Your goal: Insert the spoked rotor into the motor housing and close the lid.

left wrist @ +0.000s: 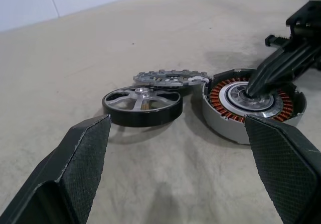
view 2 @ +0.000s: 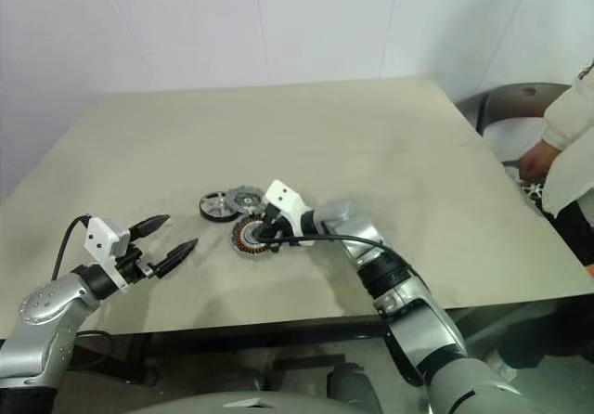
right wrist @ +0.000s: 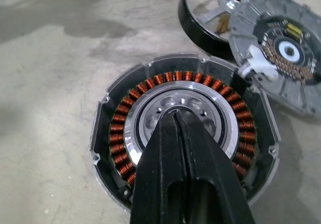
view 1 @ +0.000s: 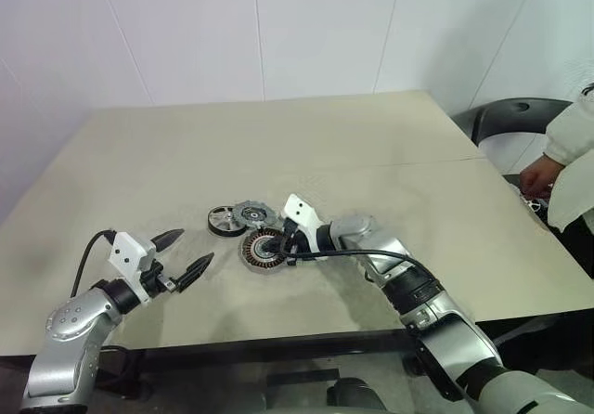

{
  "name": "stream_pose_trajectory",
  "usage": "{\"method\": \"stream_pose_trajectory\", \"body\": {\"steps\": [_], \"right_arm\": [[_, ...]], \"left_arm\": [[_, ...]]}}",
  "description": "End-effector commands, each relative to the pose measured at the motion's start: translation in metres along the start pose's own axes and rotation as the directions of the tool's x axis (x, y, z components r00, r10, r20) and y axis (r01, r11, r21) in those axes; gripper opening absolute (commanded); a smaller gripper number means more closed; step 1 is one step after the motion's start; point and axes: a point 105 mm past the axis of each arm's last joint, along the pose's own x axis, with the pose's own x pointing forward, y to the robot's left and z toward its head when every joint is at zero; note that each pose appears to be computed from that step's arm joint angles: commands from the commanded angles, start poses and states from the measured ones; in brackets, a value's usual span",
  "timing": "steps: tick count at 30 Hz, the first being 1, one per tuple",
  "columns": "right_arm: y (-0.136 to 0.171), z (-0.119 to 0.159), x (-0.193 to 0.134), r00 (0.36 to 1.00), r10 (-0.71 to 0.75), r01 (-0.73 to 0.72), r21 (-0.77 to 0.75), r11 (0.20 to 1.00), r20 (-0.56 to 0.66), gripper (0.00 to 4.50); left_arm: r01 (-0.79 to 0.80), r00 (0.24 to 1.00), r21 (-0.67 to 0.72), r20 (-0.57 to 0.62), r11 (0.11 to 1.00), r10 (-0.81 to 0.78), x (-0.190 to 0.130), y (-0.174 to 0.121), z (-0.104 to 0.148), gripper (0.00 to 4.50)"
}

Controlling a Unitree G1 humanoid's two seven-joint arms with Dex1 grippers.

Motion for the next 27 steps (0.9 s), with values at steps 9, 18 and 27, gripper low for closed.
{"method": "stream_pose_trajectory", "body": {"steps": [9, 18, 27], "right_arm": [[-0.012, 0.036, -0.009, 0.988, -0.041, 0.033, 0.057, 0.998, 0.146, 0.04], [-0.005, 0.044, -0.003, 0.986, -0.011, 0.002, 0.054, 0.999, 0.166, 0.04], [0.003, -0.005, 0.014, 1.000, -0.010, 0.010, 0.012, 1.000, -0.014, 0.04]], "left_arm": [[-0.004, 1.000, 0.026, 0.028, 1.000, 0.003, 0.001, 0.001, 0.011, 4.50], [-0.004, 1.000, 0.025, 0.027, 1.000, 0.004, 0.001, 0.002, 0.011, 4.50], [-0.012, 1.000, 0.021, 0.021, 1.000, 0.012, -0.003, 0.004, 0.005, 4.50]]}}
